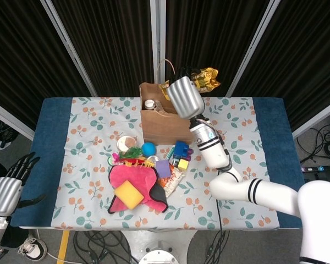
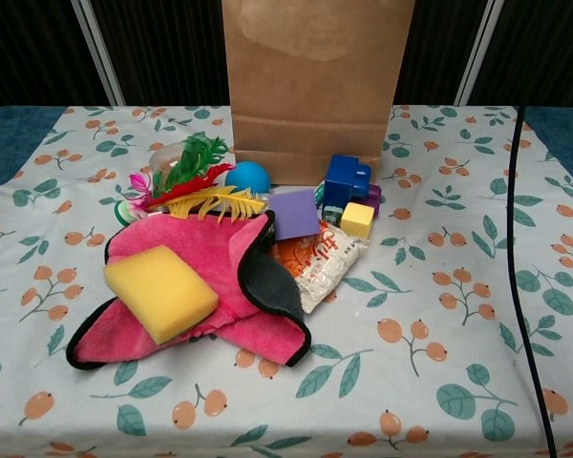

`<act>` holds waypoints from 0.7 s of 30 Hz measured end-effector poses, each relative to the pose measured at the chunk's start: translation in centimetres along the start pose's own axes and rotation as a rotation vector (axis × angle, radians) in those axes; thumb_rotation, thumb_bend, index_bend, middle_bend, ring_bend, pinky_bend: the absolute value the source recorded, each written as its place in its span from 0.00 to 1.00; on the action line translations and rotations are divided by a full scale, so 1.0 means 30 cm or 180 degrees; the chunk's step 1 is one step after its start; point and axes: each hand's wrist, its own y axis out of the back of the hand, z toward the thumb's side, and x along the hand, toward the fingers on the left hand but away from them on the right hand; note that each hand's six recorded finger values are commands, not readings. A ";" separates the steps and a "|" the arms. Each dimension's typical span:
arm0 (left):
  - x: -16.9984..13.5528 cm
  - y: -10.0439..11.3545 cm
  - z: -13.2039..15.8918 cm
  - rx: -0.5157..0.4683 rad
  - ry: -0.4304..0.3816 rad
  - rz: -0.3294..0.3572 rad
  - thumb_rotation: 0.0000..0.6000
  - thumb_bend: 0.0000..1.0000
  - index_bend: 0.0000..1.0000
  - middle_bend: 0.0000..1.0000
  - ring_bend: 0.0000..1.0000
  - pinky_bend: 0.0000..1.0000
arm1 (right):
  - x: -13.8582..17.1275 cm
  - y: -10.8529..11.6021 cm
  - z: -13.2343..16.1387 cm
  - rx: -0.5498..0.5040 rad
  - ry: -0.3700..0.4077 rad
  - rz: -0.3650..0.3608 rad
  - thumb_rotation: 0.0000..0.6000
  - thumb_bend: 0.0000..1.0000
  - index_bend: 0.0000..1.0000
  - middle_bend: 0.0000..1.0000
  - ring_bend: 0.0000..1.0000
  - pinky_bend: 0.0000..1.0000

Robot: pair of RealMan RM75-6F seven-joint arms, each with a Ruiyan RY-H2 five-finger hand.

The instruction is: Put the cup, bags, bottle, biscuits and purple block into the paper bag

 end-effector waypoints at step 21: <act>-0.011 -0.006 -0.005 -0.0006 0.0006 -0.0009 1.00 0.00 0.09 0.07 0.06 0.19 | 0.027 0.032 0.050 -0.0277 0.0145 0.0181 1.00 0.00 0.15 0.24 0.08 0.11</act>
